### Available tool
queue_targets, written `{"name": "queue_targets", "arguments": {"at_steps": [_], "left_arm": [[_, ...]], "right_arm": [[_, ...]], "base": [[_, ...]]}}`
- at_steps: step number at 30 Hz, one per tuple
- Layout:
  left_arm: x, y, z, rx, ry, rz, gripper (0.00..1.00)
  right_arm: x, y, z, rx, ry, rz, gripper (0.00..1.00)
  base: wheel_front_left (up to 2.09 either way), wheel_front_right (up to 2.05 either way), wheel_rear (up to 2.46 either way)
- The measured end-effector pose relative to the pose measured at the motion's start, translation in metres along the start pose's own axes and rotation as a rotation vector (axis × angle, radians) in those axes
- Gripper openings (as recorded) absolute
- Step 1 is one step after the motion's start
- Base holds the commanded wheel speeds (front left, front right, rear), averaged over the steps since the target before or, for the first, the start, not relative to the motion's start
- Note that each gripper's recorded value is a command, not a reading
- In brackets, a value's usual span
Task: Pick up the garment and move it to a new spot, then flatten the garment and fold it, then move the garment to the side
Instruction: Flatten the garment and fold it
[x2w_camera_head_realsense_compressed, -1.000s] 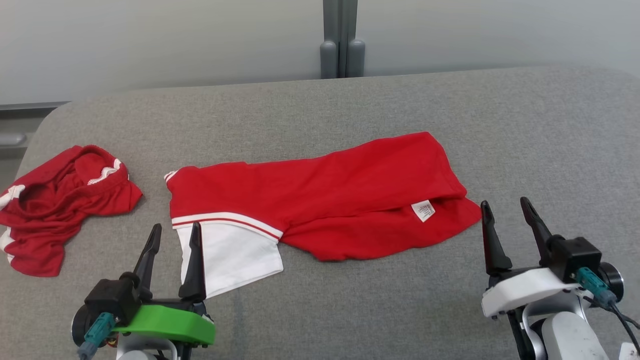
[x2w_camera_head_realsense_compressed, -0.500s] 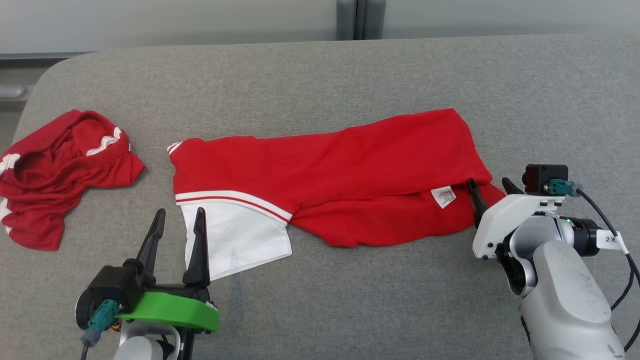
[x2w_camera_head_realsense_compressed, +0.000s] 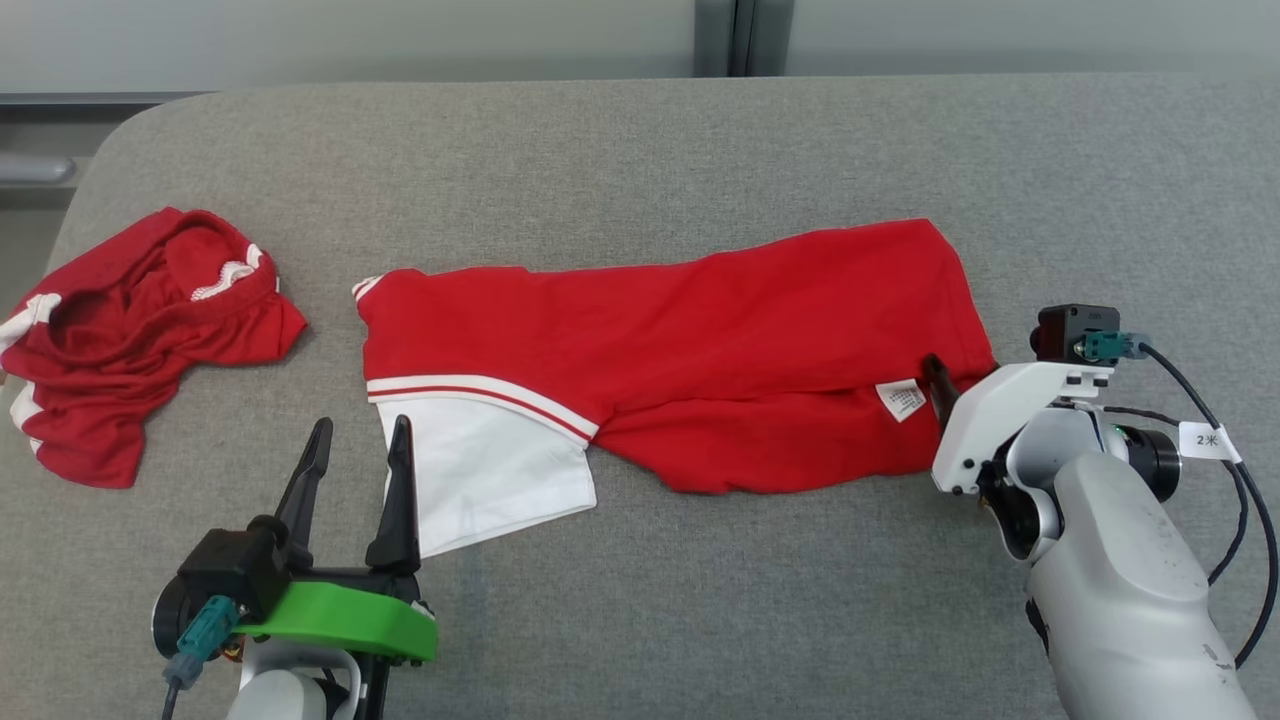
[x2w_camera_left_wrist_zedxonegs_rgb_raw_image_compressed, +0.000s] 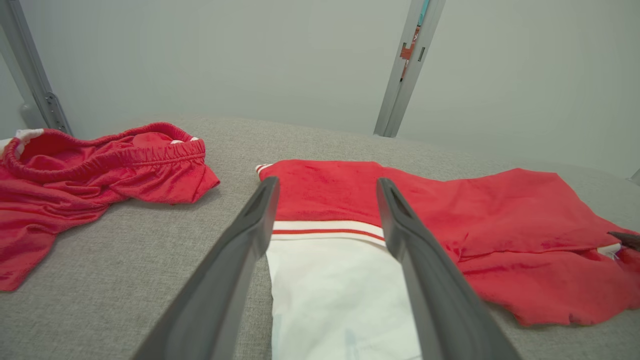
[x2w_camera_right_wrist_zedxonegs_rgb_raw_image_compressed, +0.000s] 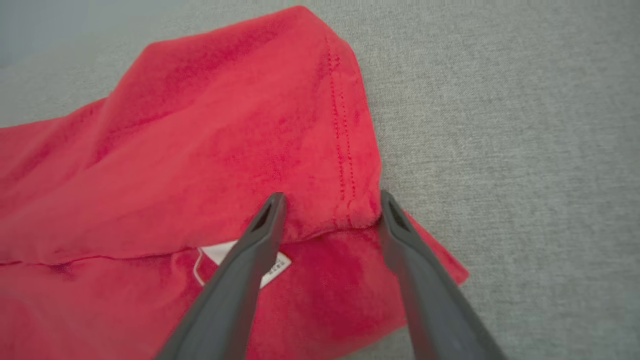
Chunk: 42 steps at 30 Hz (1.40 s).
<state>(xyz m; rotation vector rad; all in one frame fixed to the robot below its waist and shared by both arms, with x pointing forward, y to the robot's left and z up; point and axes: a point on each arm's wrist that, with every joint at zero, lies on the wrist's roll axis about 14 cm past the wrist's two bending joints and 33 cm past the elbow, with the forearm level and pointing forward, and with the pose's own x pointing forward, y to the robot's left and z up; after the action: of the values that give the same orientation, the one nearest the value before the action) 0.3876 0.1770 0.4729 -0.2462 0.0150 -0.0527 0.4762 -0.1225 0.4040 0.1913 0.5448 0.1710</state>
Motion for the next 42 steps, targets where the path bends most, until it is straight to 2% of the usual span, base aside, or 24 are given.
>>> {"name": "queue_targets", "arguments": {"at_steps": [1, 2, 8, 14, 22, 28, 29, 30, 31, 37, 42], "left_arm": [[0.000, 0.000, 0.000, 0.000, 0.000, 0.000, 1.00], [0.000, 0.000, 0.000, 0.000, -0.001, 0.000, 1.00], [0.000, -0.002, 0.002, -0.001, -0.008, -0.007, 1.00], [0.000, -0.005, 0.006, -0.002, -0.018, -0.014, 1.00], [0.003, -0.006, 0.006, -0.006, -0.019, -0.020, 1.00], [0.009, -0.011, 0.001, -0.008, -0.008, -0.033, 1.00], [0.009, -0.011, 0.000, -0.008, -0.006, -0.035, 1.00], [0.010, -0.011, 0.000, -0.009, -0.004, -0.035, 1.00], [0.009, -0.011, -0.001, -0.009, -0.002, -0.036, 1.00], [0.006, -0.012, 0.000, -0.008, -0.002, -0.035, 1.00], [-0.002, -0.006, 0.003, -0.009, -0.008, -0.015, 1.00]], "right_arm": [[0.000, 0.001, 0.002, -0.007, -0.009, 0.000, 0.37], [0.000, 0.001, 0.003, -0.020, -0.015, -0.001, 0.00], [-0.004, -0.003, 0.022, -0.094, -0.096, -0.020, 0.00], [-0.021, -0.015, 0.065, -0.139, -0.278, -0.065, 0.00], [-0.069, -0.050, 0.023, -0.102, -0.257, -0.149, 0.00], [-0.087, -0.062, -0.007, -0.074, -0.203, -0.180, 0.00], [-0.088, -0.064, -0.010, -0.073, -0.197, -0.185, 0.34], [-0.088, -0.066, -0.012, -0.076, -0.193, -0.190, 0.74], [-0.089, -0.068, -0.014, -0.078, -0.189, -0.199, 1.00], [-0.093, -0.073, -0.011, -0.097, -0.238, -0.215, 1.00], [-0.104, -0.071, 0.010, -0.114, -0.360, -0.215, 1.00]], "base": [[0.00, 0.00, 0.00], [0.00, 0.00, 0.00], [0.00, 0.00, 0.00], [0.00, 0.00, 0.00], [0.00, 0.00, 0.00], [0.00, 0.00, 0.00], [0.00, 0.00, 0.00], [0.00, 0.00, 0.00], [0.00, 0.00, 0.00], [0.00, 0.00, 0.00], [0.00, 0.00, 0.00]]}}
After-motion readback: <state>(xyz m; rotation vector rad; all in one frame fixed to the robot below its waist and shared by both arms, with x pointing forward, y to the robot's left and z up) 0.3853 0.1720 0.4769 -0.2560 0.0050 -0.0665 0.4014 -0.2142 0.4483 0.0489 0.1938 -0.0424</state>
